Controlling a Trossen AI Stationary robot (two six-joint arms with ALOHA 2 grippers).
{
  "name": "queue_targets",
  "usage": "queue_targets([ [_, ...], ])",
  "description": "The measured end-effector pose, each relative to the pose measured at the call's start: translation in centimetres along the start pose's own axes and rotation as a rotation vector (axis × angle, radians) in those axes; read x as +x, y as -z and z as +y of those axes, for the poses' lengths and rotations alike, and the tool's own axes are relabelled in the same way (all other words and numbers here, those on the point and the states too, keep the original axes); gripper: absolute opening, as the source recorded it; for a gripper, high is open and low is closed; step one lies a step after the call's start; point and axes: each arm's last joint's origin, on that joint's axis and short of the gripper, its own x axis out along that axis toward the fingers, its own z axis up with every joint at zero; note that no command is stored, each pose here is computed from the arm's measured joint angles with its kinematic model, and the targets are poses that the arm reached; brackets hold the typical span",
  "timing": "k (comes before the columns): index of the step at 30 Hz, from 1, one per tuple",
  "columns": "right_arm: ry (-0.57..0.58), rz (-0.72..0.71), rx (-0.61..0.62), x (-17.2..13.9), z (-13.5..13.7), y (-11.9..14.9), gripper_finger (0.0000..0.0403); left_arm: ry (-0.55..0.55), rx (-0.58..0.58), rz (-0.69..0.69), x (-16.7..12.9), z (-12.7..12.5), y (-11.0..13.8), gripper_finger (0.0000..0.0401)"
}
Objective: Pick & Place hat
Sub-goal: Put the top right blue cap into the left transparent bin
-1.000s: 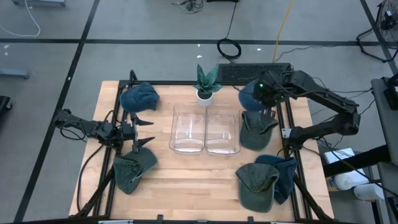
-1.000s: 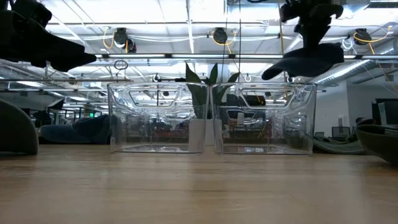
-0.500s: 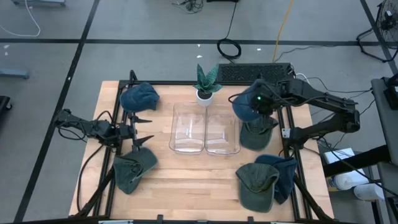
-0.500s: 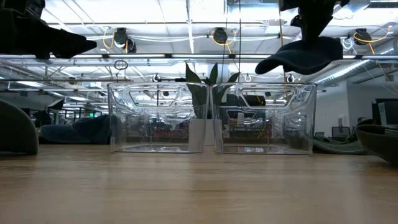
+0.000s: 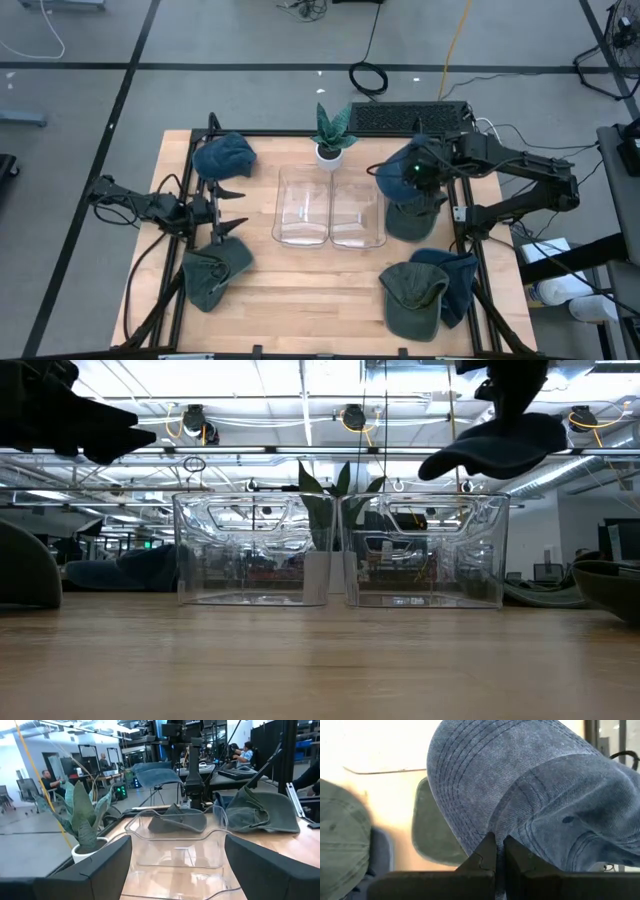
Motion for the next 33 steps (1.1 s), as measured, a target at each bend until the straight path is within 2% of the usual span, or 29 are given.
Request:
queue_targets([
  [3, -0.018, 0.034, -0.014, 0.4, 0.3, -0.2, 0.0, 0.0, -0.029, 0.003, -0.1, 0.1, -0.4, 0.0325],
  [7, -0.023, 0.144, -0.055, 1.5, 0.5, -1.1, 0.0, 0.002, -0.096, 0.025, -0.4, 0.5, -2.0, 0.0324],
  [13, -0.03, 0.169, -0.157, 2.2, 0.5, -4.4, 0.0, 0.004, -0.15, 0.072, -0.8, 1.3, -5.5, 0.0324],
  [20, -0.025, 0.024, -0.29, -0.8, 1.5, -7.9, 0.0, 0.014, -0.161, 0.143, -0.4, 1.7, -9.6, 0.0324],
  [26, 0.027, -0.102, -0.403, -3.2, 3.0, -11.0, 0.0, 0.015, -0.143, 0.188, 1.1, 1.4, -12.9, 0.0324],
  [33, 0.025, -0.19, -0.49, -4.4, 5.0, -13.3, 0.0, 0.001, -0.127, 0.218, 3.1, 1.0, -16.7, 0.0324],
])
